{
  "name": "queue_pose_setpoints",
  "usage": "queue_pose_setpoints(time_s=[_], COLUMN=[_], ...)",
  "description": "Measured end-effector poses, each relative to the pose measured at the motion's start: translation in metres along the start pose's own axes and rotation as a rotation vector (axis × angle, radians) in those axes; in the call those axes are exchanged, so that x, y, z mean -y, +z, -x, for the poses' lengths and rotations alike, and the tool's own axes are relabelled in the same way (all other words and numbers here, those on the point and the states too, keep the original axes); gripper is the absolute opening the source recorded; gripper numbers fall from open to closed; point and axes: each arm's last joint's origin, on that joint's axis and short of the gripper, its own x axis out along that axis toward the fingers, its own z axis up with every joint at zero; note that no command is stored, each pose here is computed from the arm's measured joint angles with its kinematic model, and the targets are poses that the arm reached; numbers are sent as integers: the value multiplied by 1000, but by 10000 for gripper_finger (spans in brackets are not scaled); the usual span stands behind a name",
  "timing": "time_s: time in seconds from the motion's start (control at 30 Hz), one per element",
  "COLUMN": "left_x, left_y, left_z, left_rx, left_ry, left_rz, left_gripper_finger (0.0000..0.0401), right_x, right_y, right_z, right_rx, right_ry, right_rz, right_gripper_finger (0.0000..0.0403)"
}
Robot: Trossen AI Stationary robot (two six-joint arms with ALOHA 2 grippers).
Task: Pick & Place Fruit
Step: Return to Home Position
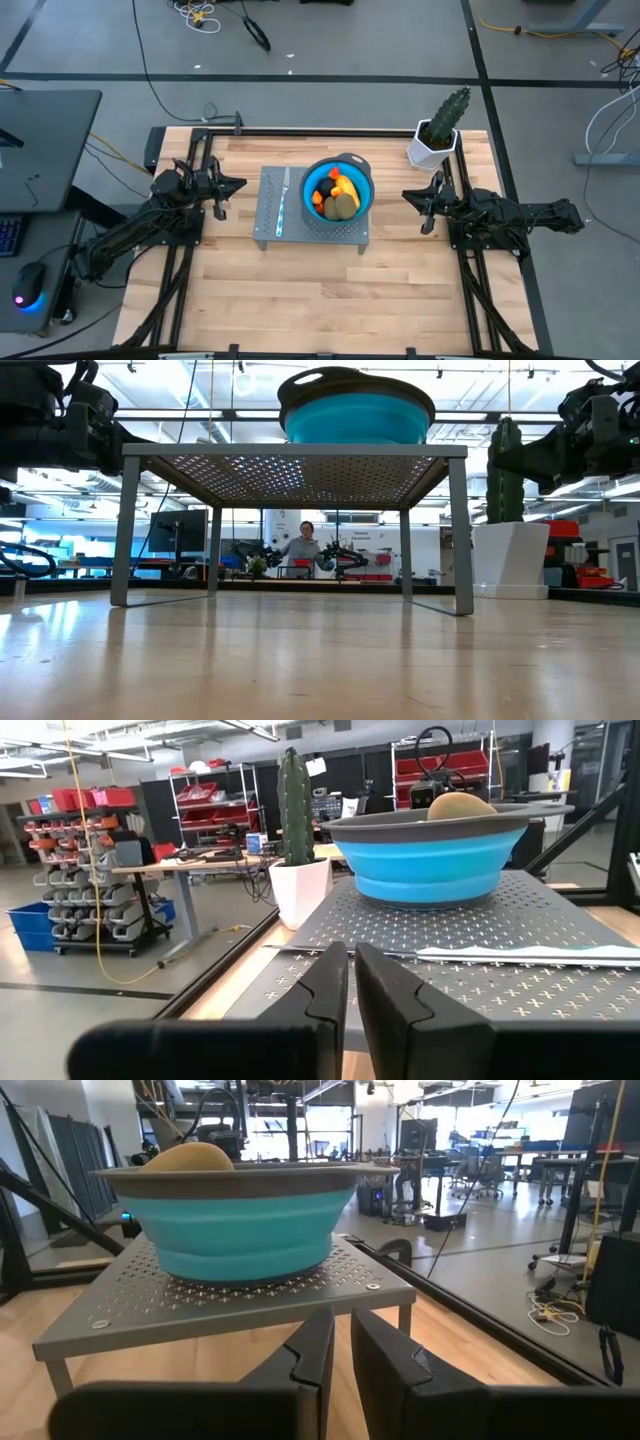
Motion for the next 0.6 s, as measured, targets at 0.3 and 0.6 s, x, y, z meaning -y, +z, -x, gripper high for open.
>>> queue_pose_setpoints(time_s=[0.3,0.6], left_x=[0,0], left_y=[0,0], left_z=[0,0], left_rx=[0,0], left_ry=[0,0], left_rz=[0,-15], left_gripper_finger=[36,36], right_x=[0,0], right_y=[0,0], right_z=[0,0], right_rx=[0,0], right_ry=[0,0], right_rz=[0,0], right_gripper_finger=[46,46])
